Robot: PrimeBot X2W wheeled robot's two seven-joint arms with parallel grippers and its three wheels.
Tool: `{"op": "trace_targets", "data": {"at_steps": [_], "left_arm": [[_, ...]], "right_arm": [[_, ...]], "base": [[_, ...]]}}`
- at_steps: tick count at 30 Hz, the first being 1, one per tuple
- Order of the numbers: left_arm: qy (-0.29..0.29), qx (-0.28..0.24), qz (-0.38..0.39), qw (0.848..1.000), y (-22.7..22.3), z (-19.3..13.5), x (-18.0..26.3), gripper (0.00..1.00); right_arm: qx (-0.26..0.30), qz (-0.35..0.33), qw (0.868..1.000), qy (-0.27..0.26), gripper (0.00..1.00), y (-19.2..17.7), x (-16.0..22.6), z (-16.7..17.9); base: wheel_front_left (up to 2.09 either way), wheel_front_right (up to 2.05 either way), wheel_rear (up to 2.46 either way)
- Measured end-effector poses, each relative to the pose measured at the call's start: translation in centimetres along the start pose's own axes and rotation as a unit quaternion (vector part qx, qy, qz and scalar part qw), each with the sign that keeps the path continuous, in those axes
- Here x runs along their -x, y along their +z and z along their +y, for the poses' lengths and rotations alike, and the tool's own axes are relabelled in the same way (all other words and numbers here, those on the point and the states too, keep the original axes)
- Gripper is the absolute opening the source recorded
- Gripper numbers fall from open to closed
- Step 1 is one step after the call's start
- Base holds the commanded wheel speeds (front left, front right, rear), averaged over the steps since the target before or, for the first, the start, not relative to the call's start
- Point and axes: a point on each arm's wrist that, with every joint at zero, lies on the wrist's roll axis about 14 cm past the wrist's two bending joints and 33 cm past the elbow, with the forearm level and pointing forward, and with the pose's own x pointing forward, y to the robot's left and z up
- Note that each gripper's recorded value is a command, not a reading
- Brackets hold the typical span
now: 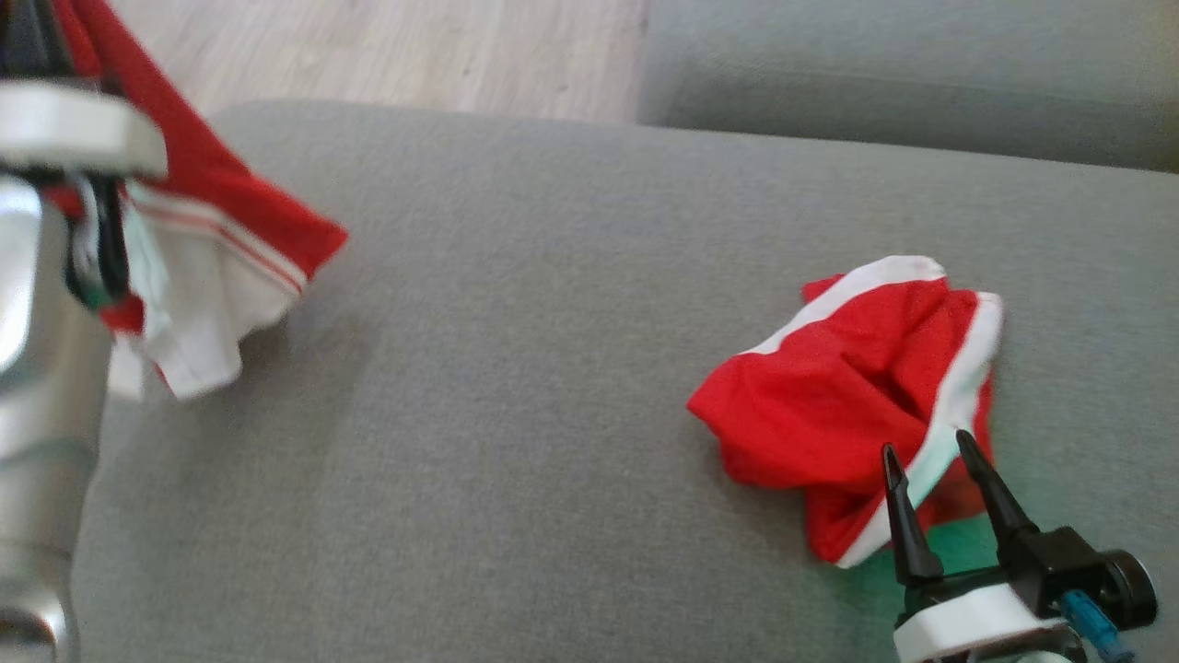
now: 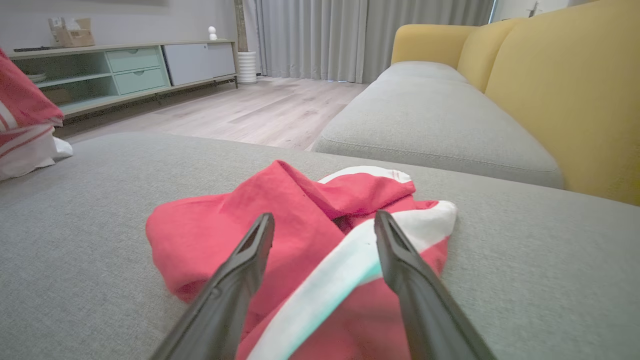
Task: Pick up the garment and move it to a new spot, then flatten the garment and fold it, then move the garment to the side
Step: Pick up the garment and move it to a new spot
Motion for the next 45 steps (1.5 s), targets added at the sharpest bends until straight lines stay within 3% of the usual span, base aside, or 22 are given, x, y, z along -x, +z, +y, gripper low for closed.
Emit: {"op": "trace_targets", "data": {"at_steps": [6, 7, 8, 12, 16, 24, 31, 38, 45], "left_arm": [[0.050, 0.034, 0.136, 0.989, -10.0, 2.2, 5.7, 0.00], [0.053, 0.041, 0.159, 0.985, -11.6, 2.0, 7.0, 0.45], [0.057, 0.048, 0.180, 0.981, -13.1, 1.8, 8.2, 1.00], [0.068, 0.079, 0.214, 0.971, -15.8, 0.7, 11.6, 1.00], [0.054, 0.105, 0.183, 0.976, -14.4, -2.0, 12.2, 1.00], [-0.014, 0.150, 0.126, 0.981, -10.4, -9.7, 14.5, 1.00], [-0.088, 0.150, 0.122, 0.977, -8.9, -15.1, 17.4, 1.00], [-0.127, 0.138, 0.153, 0.970, -9.1, -17.0, 22.5, 1.00], [-0.125, 0.134, 0.200, 0.962, -10.2, -16.5, 27.6, 1.00]], "right_arm": [[0.000, 0.013, 1.000, 0.020, 1.00, -0.9, -1.2, 0.9], [0.002, 0.013, 1.000, 0.019, 1.00, -0.9, -1.3, 0.9], [0.003, 0.011, 1.000, 0.017, 1.00, -0.8, -1.4, 0.7], [0.005, 0.004, 1.000, -0.003, 1.00, -0.3, -0.8, -0.5], [0.007, -0.006, 1.000, -0.023, 1.00, 0.4, 0.2, -1.5], [0.013, -0.039, 0.996, -0.081, 1.00, 2.4, 3.4, -4.2], [-0.006, -0.069, 0.988, -0.135, 1.00, 3.9, 6.2, -6.6], [-0.011, -0.081, 0.986, -0.146, 1.00, 4.1, 8.3, -6.7], [-0.016, -0.080, 0.986, -0.143, 1.00, 3.5, 10.0, -5.7]], "base": [[0.00, 0.00, 0.00], [0.00, 0.00, 0.00], [0.00, 0.00, 0.00], [0.00, 0.00, 0.00], [0.00, 0.00, 0.00], [0.00, 0.00, 0.00], [0.00, 0.00, 0.00], [0.00, 0.00, 0.00], [0.00, 0.00, 0.00]]}}
